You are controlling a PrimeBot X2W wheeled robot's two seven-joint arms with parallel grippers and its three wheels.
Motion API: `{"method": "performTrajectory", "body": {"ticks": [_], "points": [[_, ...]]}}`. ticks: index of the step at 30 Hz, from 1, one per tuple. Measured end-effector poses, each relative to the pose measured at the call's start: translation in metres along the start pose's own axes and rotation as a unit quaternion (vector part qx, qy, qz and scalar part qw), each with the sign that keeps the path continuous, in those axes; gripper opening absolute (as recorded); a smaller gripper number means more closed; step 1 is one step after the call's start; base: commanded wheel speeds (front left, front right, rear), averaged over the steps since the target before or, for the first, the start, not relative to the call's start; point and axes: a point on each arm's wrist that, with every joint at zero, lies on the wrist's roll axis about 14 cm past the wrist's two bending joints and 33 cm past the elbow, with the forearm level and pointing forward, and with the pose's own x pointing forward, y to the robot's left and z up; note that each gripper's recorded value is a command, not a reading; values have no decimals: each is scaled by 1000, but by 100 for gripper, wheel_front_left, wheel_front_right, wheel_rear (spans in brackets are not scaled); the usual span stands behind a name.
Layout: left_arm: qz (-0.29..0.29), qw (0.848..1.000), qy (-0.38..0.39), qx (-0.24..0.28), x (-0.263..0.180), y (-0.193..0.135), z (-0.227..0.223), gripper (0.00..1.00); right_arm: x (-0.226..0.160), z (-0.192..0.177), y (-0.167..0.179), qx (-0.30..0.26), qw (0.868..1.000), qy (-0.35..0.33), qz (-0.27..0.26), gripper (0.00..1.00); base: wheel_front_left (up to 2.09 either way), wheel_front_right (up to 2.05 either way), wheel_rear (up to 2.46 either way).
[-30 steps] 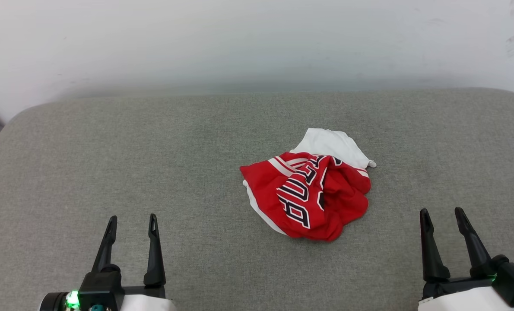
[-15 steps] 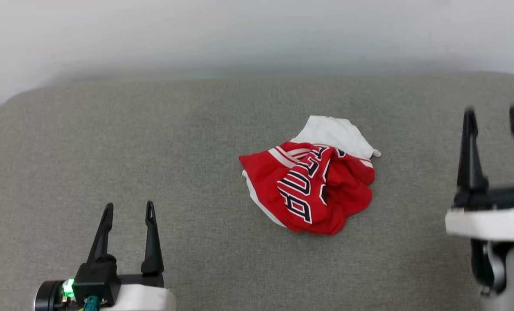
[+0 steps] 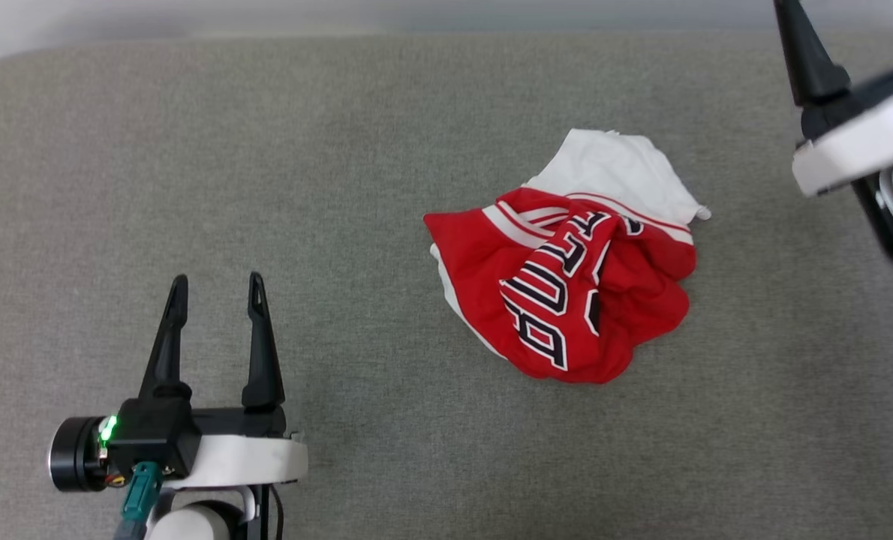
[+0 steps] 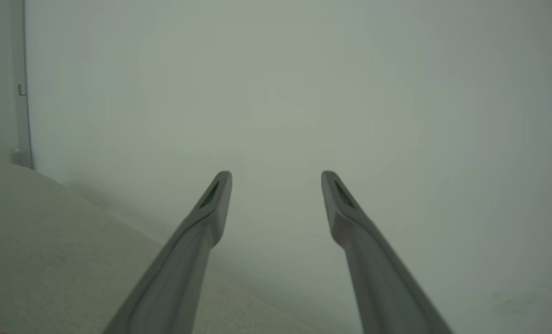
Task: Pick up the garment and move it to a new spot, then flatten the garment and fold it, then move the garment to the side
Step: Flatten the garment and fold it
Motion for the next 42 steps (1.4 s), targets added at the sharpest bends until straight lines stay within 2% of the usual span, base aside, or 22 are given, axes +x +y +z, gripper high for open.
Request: {"method": "performTrajectory", "body": {"ticks": [3, 6, 10, 13, 15, 19, 21, 24, 26, 28, 29, 30, 34, 38, 42], "points": [[1, 1000, 1, 0, 7, 0, -4, 100, 14, -43, 10, 7, 992, 116, 44, 100, 0, 0, 0], [4, 1000, 3, -3, 14, 0, -8, 100, 9, -90, 30, 6, 965, 243, 102, 100, 0, 0, 0], [7, 1000, 6, -7, 24, 0, -16, 100, -17, -147, 42, 6, 898, 412, 158, 100, 0, 0, 0], [10, 1000, 10, -9, 31, 0, -22, 100, -37, -179, 47, 6, 843, 505, 184, 100, 0, 0, 0], [11, 1000, 13, -10, 35, 0, -27, 100, -47, -195, 54, 2, 812, 547, 202, 100, 0, 0, 0], [19, 999, 24, -11, 40, 3, -39, 100, -64, -226, 73, 2, 763, 602, 235, 100, 0, 0, 0], [20, 999, 29, -11, 42, 3, -44, 100, -72, -240, 82, 6, 748, 616, 248, 100, 0, 0, 0], [24, 999, 34, -9, 44, 5, -49, 100, -75, -253, 92, 19, 736, 625, 258, 100, 0, 0, 0], [29, 999, 37, -8, 43, 8, -52, 100, -77, -258, 95, 18, 734, 626, 263, 100, 0, 0, 0], [31, 999, 38, -6, 43, 9, -53, 100, -76, -261, 96, 21, 738, 621, 263, 100, 0, 0, 0], [31, 999, 38, -7, 43, 9, -53, 100, -76, -261, 96, 20, 741, 618, 262, 71, 0, 0, 0], [31, 999, 38, -6, 43, 9, -52, 100, -75, -260, 95, 20, 747, 611, 260, 0, 0, 0, 0], [31, 999, 30, -5, 43, 9, -45, 100, -68, -249, 96, 24, 771, 583, 256, 0, 0, 0, 0], [33, 999, 20, -4, 37, 11, -33, 100, -59, -226, 89, 24, 808, 534, 248, 0, 0, 0, 0], [37, 999, 11, -4, 26, 13, -20, 100, -58, -192, 68, 12, 845, 481, 234, 0, 0, 0, 0]]}}
